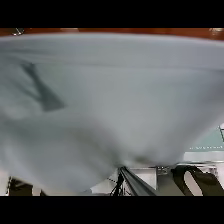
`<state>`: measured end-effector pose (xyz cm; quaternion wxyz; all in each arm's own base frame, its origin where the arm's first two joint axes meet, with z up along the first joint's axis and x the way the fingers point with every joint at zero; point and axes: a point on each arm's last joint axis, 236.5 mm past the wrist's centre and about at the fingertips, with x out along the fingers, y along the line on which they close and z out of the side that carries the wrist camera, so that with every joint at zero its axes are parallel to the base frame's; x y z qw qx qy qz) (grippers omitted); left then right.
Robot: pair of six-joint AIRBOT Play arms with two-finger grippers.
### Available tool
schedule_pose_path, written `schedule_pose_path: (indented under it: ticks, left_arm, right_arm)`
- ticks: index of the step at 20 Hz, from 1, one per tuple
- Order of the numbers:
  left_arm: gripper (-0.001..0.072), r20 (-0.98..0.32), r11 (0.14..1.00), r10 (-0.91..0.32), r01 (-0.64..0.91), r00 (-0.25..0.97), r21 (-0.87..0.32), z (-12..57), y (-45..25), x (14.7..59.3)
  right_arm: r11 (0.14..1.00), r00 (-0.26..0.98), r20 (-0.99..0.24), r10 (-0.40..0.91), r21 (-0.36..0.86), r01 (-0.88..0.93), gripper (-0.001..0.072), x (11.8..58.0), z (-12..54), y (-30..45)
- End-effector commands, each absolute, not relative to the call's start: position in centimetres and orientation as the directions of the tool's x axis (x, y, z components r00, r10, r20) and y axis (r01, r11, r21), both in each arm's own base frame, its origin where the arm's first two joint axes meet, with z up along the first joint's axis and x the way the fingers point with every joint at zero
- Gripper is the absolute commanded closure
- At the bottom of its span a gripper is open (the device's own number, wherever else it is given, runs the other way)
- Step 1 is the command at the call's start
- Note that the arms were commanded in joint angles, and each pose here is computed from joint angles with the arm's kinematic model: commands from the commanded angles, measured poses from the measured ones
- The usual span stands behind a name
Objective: Fold the shirts.
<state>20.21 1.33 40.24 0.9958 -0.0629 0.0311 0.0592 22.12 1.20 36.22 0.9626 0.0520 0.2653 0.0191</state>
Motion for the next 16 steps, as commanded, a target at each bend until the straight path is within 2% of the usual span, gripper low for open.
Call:
schedule_pose_path:
  ticks: [1, 5, 10, 13, 16]
  left_arm:
    - [0.0689, -0.313, 0.961, -0.061, -0.028, 0.948, -0.273, 31.5, 0.9, 28.1]
    - [0.0689, -0.501, 0.931, -0.184, -0.013, 0.845, -0.365, 22.3, 2.0, 38.2]
    - [0.0689, -0.577, 0.914, -0.23, -0.029, 0.784, -0.404, 14.4, 1.7, 50.5]
    - [0.0688, -0.583, 0.904, -0.234, -0.046, 0.778, -0.425, 11.3, 1.6, 56.2]
    - [0.0688, -0.619, 0.863, -0.248, -0.12, 0.745, -0.491, 8.1, 1.8, 58.2]
  right_arm:
    - [0.986, 0.781, -0.619, 0.086, 0.163, 0.02, 0.0691, 28.1, 28.1, 0.4]
    - [0.972, 0.684, -0.711, 0.16, 0.233, 0.014, 0.0691, 38.4, 19.0, 0.0]
    - [0.927, 0.59, -0.758, 0.277, 0.373, 0.045, 0.0691, 50.5, 9.1, 0.4]
    - [0.896, 0.582, -0.747, 0.321, 0.438, 0.068, 0.069, 56.2, 6.0, 0.4]
    - [0.86, 0.588, -0.724, 0.362, 0.503, 0.09, 0.0691, 59.5, 4.3, 0.9]
